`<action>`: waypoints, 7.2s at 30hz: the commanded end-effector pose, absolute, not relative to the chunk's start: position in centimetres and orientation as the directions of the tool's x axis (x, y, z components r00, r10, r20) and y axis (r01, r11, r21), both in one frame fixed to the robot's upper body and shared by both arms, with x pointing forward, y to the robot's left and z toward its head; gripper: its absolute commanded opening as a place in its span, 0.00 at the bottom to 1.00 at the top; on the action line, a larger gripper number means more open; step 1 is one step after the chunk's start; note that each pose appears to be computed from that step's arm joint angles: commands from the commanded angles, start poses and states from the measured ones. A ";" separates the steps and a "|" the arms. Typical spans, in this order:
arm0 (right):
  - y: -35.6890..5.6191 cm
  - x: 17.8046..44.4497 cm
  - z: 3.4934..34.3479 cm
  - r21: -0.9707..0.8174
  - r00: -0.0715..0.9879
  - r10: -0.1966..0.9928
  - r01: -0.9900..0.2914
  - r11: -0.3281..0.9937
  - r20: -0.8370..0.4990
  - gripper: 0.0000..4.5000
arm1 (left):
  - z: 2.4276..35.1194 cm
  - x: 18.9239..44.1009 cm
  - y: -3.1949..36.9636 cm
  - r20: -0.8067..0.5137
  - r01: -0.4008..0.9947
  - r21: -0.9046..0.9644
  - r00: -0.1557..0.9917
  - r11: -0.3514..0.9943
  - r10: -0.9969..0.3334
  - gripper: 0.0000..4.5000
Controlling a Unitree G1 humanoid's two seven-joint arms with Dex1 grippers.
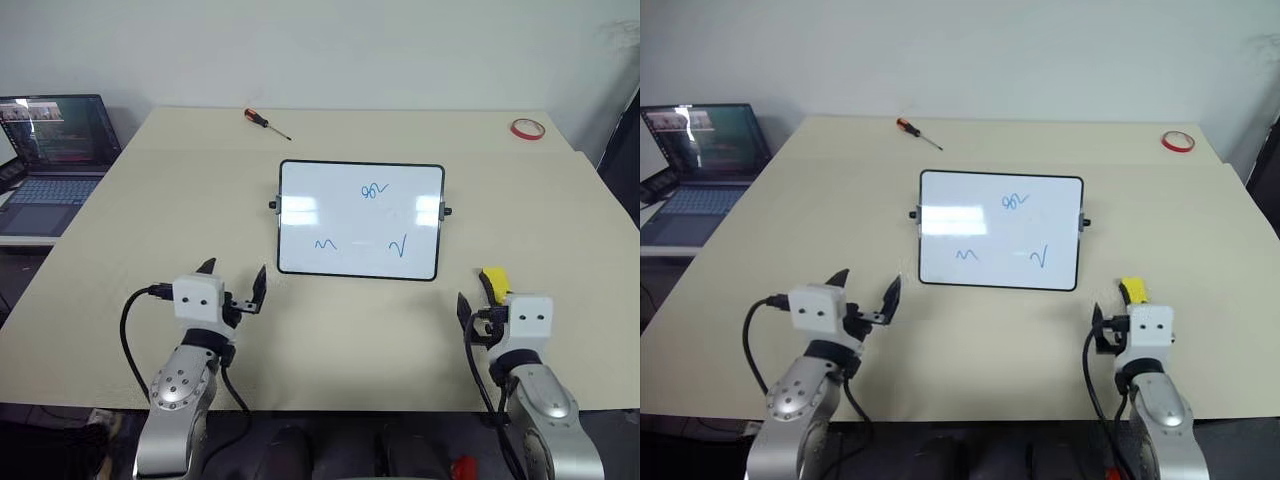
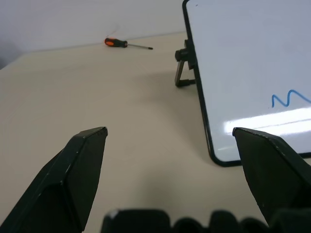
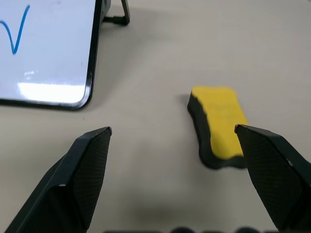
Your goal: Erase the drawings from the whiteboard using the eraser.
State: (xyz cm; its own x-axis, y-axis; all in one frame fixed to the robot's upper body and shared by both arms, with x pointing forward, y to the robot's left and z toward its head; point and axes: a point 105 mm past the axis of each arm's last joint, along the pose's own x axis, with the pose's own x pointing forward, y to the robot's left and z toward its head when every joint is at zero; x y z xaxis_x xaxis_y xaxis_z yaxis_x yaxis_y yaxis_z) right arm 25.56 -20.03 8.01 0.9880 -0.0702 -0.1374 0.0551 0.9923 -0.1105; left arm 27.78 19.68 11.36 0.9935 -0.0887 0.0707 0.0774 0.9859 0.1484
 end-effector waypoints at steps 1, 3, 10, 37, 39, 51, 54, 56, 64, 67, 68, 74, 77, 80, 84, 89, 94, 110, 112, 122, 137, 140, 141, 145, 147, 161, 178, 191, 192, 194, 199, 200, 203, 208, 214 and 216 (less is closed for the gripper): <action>-19.8 25.7 9.4 -0.116 0.994 -0.067 0.057 0.992 -0.082 0.99 | 13.1 27.5 19.6 0.133 0.082 0.168 0.985 0.982 -0.105 1.00; -19.8 25.8 9.1 -0.117 0.994 -0.065 0.055 0.992 -0.087 0.99 | 12.9 27.5 19.4 0.132 0.087 0.173 0.985 0.981 -0.111 1.00; -19.7 26.0 9.5 -0.113 0.995 -0.065 0.056 0.992 -0.077 0.99 | 13.2 27.5 19.1 0.146 0.101 0.187 0.981 0.977 -0.130 1.00; -22.1 26.7 11.7 -0.110 0.991 -0.132 0.128 0.986 -0.031 0.99 | 17.0 28.6 12.4 0.174 0.558 0.200 0.789 0.805 -0.590 1.00; -22.7 26.9 11.8 -0.105 0.987 -0.155 0.150 0.983 -0.041 0.99 | 17.2 28.6 10.6 0.140 0.681 0.186 0.695 0.708 -0.705 1.00; -23.7 29.4 9.5 0.049 0.967 -0.170 0.182 0.982 -0.187 0.99 | 16.5 28.2 4.7 -0.068 0.967 0.182 0.191 0.176 -0.979 1.00; -23.5 29.9 9.0 0.061 0.968 -0.146 0.162 0.985 -0.204 0.99 | 16.3 29.0 3.9 -0.100 0.967 0.221 0.152 0.127 -0.983 1.00; -23.3 30.0 8.8 0.065 0.968 -0.142 0.158 0.985 -0.208 0.99 | 15.9 28.9 3.5 -0.113 0.972 0.216 0.123 0.097 -0.986 1.00; -23.1 30.6 8.8 0.066 0.970 -0.133 0.149 0.987 -0.202 0.99 | 15.6 28.3 2.4 -0.104 0.975 0.213 0.089 0.065 -0.991 1.00; -23.2 30.8 8.9 0.065 0.971 -0.136 0.151 0.986 -0.196 0.99 | 15.5 28.3 2.6 -0.108 0.975 0.212 0.096 0.071 -0.990 1.00; -23.2 30.8 8.9 0.065 0.971 -0.135 0.151 0.986 -0.195 0.99 | 15.4 28.3 2.7 -0.110 0.974 0.213 0.098 0.073 -0.989 1.00; -23.6 31.3 9.2 0.072 0.972 -0.144 0.160 0.985 -0.186 0.99 | 15.5 28.7 2.9 -0.107 0.969 0.230 0.121 0.094 -0.987 1.00; -23.6 31.3 9.1 0.076 0.971 -0.145 0.162 0.984 -0.189 0.99 | 15.5 28.7 2.9 -0.108 0.968 0.234 0.123 0.095 -0.987 1.00; -23.7 31.3 9.0 0.076 0.971 -0.146 0.163 0.984 -0.190 0.95 | 15.5 28.7 2.9 -0.108 0.967 0.235 0.125 0.097 -0.986 1.00; -24.0 31.2 8.7 0.076 0.965 -0.166 0.185 0.980 -0.204 0.71 | 15.6 28.8 2.8 -0.109 0.966 0.239 0.125 0.096 -0.986 1.00; -24.2 31.2 8.7 0.065 0.963 -0.177 0.194 0.979 -0.205 0.30 | 15.7 29.0 2.8 -0.109 0.965 0.244 0.123 0.094 -0.986 1.00; -24.3 31.2 8.7 0.066 0.962 -0.185 0.202 0.977 -0.202 0.29 | 15.8 29.1 2.7 -0.106 0.965 0.247 0.120 0.091 -0.987 1.00; -23.8 31.5 10.9 0.068 0.976 -0.181 0.190 0.979 -0.118 0.29 | 16.3 30.4 3.5 -0.079 0.934 0.296 0.235 0.203 -0.969 1.00; -23.2 31.8 12.5 0.049 0.986 -0.159 0.161 0.986 -0.053 0.29 | 16.8 32.0 4.6 -0.028 0.870 0.347 0.383 0.350 -0.923 1.00; -18.7 33.3 16.2 -0.065 0.990 0.006 0.003 0.998 0.144 0.29 | 15.9 34.5 7.6 0.073 0.607 0.411 0.722 0.680 -0.688 1.00; -8.9 40.5 20.9 -0.202 0.896 0.297 -0.240 0.949 0.329 0.29 | 15.3 35.0 7.6 0.096 0.543 0.395 0.778 0.741 -0.621 1.00; -7.5 41.0 21.3 -0.219 0.877 0.335 -0.272 0.937 0.345 0.29 | 15.3 35.1 7.9 0.094 0.535 0.396 0.785 0.747 -0.612 1.00; -7.2 41.2 21.2 -0.222 0.874 0.341 -0.277 0.935 0.346 0.29 | 15.3 35.1 8.0 0.093 0.534 0.395 0.786 0.748 -0.611 1.00; -6.4 41.7 20.5 -0.236 0.877 0.357 -0.291 0.927 0.322 0.29 | 15.1 34.6 7.9 0.091 0.537 0.387 0.787 0.750 -0.610 1.00; -6.1 42.1 18.9 -0.259 0.900 0.353 -0.288 0.922 0.255 0.29 | 15.0 34.4 7.9 0.089 0.539 0.384 0.787 0.750 -0.611 1.00; -2.3 40.3 14.1 -0.378 0.854 0.519 -0.466 0.800 0.044 0.29 | 15.3 34.2 7.7 0.086 0.549 0.378 0.781 0.746 -0.618 1.00; -9.7 42.9 14.5 -0.423 0.989 0.137 -0.100 0.901 0.059 0.29 | 15.3 34.2 7.7 0.086 0.545 0.381 0.783 0.747 -0.616 1.00; -3.7 40.4 13.3 -0.446 0.893 0.450 -0.401 0.800 0.003 0.29 | 15.6 34.6 8.2 0.089 0.533 0.393 0.789 0.749 -0.608 1.00; -4.0 40.4 13.1 -0.444 0.897 0.442 -0.396 0.803 -0.002 0.29 | 15.6 34.7 8.3 0.089 0.532 0.394 0.790 0.749 -0.607 1.00; -4.9 40.7 13.0 -0.442 0.913 0.408 -0.368 0.818 -0.007 0.29 | 15.6 34.7 8.3 0.088 0.532 0.395 0.789 0.749 -0.607 1.00; -8.8 41.8 13.0 -0.401 0.973 0.232 -0.217 0.890 -0.012 0.29 | 15.5 34.6 7.8 0.086 0.545 0.390 0.781 0.742 -0.619 1.00; -9.3 41.9 12.9 -0.388 0.979 0.205 -0.195 0.901 -0.015 0.29 | 15.4 34.6 7.7 0.084 0.549 0.388 0.779 0.740 -0.622 1.00; -11.1 42.1 12.6 -0.374 0.995 0.100 -0.104 0.922 -0.028 0.29 | 15.4 34.5 7.4 0.081 0.562 0.386 0.770 0.732 -0.633 1.00; -13.3 41.9 12.2 -0.389 0.999 -0.005 -0.012 0.921 -0.043 0.29 | 15.4 34.7 7.0 0.076 0.581 0.388 0.754 0.716 -0.653 1.00; -14.0 41.4 12.0 -0.397 0.998 -0.028 0.007 0.918 -0.048 0.29 | 15.7 35.0 6.1 0.087 0.595 0.391 0.736 0.702 -0.672 1.00; -13.5 41.4 12.0 -0.386 0.999 -0.009 -0.010 0.923 -0.047 0.29 | 15.7 34.9 6.0 0.088 0.597 0.391 0.734 0.701 -0.674 1.00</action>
State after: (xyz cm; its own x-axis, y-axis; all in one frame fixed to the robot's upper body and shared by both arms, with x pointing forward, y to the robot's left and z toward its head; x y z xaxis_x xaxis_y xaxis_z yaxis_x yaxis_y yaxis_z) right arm 41.37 -11.04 15.41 0.9928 0.0835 0.0863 -0.0446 0.9236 -0.3806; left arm 35.08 6.45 14.55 0.7502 -0.6595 0.0462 0.6015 0.7098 0.3666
